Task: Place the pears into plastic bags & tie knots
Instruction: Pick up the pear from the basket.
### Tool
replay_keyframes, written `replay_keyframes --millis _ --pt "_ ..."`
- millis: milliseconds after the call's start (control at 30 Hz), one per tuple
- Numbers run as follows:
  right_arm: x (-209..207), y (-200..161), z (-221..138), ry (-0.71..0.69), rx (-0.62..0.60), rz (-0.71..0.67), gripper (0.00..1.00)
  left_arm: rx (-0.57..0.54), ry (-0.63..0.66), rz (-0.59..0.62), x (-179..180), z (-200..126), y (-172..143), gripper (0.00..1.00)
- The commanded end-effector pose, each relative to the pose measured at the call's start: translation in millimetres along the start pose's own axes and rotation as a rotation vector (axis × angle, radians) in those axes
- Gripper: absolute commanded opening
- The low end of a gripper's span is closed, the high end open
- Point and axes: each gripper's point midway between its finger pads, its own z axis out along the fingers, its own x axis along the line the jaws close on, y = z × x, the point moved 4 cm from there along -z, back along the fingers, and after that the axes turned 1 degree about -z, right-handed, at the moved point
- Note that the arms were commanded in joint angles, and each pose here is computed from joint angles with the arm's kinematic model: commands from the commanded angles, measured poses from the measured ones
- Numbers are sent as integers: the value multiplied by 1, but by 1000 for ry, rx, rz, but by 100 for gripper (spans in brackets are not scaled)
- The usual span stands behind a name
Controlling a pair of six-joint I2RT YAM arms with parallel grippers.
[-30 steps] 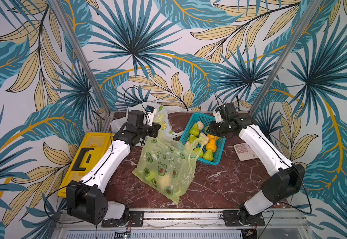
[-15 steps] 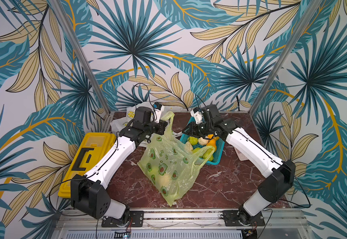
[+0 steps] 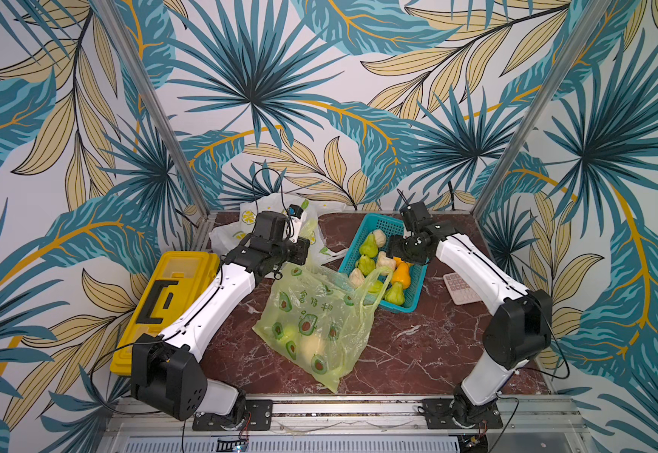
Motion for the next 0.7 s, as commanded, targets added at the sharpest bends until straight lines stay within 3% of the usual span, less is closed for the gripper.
replay_keyframes --millis 0,233,333,467,667 --pt "-24 -12 28 -185 64 -25 74 -30 -15 5 -4 -12 7 6" --pt "-41 -24 85 -251 157 8 77 -27 -35 -3 -7 -12 7 6" --pt "-37 -24 97 -202 174 0 66 -20 -41 -9 -7 -8 7 6" --pt "-26 -11 65 -112 119 -9 38 -17 -55 -13 -9 -6 9 6" --pt "3 10 -31 111 -31 -8 30 -19 -71 -25 -11 -5 13 6"
